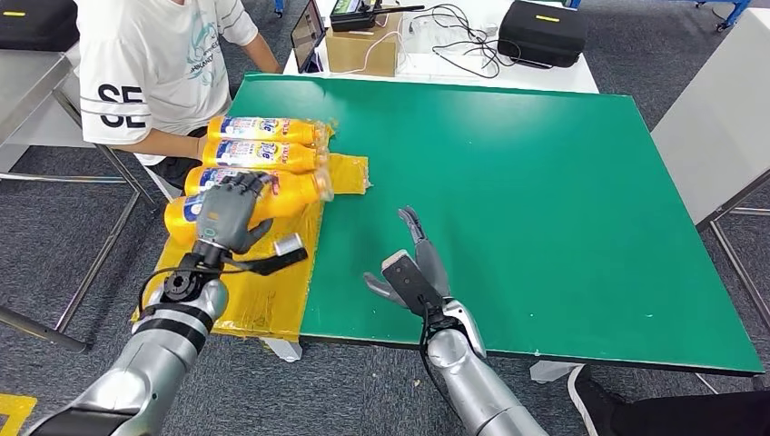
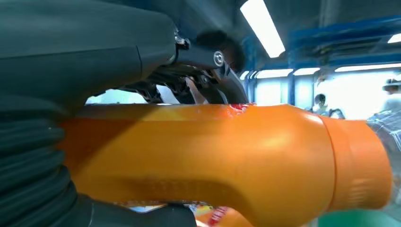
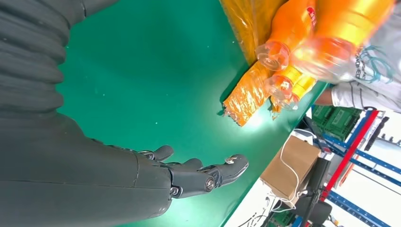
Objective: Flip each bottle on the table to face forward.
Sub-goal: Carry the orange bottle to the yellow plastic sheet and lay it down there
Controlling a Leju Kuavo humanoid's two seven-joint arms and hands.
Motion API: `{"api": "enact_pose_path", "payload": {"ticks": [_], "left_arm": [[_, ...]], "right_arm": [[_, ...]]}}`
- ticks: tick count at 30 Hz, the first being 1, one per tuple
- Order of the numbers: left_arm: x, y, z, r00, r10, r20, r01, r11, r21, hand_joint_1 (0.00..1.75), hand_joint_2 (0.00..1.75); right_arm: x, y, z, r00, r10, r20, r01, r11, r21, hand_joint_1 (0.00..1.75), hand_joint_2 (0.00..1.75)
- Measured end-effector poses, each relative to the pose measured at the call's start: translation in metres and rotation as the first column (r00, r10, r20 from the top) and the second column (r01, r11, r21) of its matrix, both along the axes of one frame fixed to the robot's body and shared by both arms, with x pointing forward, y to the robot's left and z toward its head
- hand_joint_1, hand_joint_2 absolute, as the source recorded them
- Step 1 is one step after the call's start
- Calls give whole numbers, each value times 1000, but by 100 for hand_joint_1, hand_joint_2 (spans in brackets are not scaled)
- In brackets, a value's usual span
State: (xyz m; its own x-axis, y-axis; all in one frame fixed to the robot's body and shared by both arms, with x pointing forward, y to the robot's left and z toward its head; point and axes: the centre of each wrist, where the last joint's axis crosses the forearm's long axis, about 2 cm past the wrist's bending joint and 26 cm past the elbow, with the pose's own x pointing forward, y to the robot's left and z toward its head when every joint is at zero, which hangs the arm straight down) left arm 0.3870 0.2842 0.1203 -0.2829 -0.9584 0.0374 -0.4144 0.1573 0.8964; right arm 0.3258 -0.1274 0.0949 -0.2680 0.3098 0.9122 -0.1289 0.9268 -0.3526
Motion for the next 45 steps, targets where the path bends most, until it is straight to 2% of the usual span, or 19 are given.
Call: {"api": "enact_pose_path", "payload": {"ticks": [5, 11, 15, 18, 20, 24, 27, 28, 31, 32, 34, 36, 40, 45], "left_arm": [[-9, 5, -6, 999, 51, -4, -51, 998, 48, 175, 175], [-13, 5, -14, 999, 43, -28, -41, 997, 68, 175, 175], [-23, 0, -41, 989, 13, -151, 3, 995, 101, 175, 175], [-33, -9, -62, 956, -7, -292, 33, 996, 85, 175, 175], [-33, -13, -68, 931, -32, -365, 66, 995, 81, 175, 175], [-27, -15, -66, 894, -65, -444, 109, 991, 75, 175, 175], [-17, -14, -61, 817, -107, -566, 150, 988, 30, 175, 175], [-13, -13, -58, 790, -116, -602, 158, 987, 17, 155, 175], [-4, -13, -50, 720, -125, -683, 162, 987, -9, 24, 175], [-1, -13, -48, 697, -130, -705, 164, 986, -20, 0, 175], [2, -12, -45, 661, -148, -736, 168, 985, -47, 0, 175], [4, -11, -44, 644, -164, -747, 172, 983, -67, 0, 175], [4, -9, -44, 637, -193, -747, 177, 979, -102, 0, 175], [4, 1, -44, 645, -284, -709, 195, 959, -206, 0, 175]], "right_arm": [[0, 0, 1, 1000, 6, 4, -6, 1000, 3, 0, 175], [0, 0, 1, 1000, 9, 2, -9, 1000, 12, 0, 175], [1, 0, 1, 1000, 20, -4, -20, 1000, 23, 0, 175], [1, 0, 3, 1000, 27, -8, -26, 999, 34, 0, 175], [2, -1, 4, 999, 32, -10, -32, 999, 34, 0, 175], [2, -1, 5, 999, 38, -11, -38, 999, 34, 0, 175], [3, -1, 6, 999, 51, -13, -51, 998, 35, 0, 175], [3, -1, 7, 998, 56, -14, -56, 998, 36, 0, 175], [3, -1, 8, 997, 71, -22, -70, 997, 38, 0, 175], [3, -1, 8, 997, 77, -25, -76, 996, 39, 0, 175], [4, -1, 8, 996, 87, -31, -86, 995, 41, 0, 175], [4, -1, 8, 995, 93, -33, -91, 995, 43, 0, 175], [4, -1, 8, 994, 98, -37, -97, 994, 47, 0, 175], [4, -2, 8, 994, 104, -38, -101, 993, 59, 0, 175]]}}
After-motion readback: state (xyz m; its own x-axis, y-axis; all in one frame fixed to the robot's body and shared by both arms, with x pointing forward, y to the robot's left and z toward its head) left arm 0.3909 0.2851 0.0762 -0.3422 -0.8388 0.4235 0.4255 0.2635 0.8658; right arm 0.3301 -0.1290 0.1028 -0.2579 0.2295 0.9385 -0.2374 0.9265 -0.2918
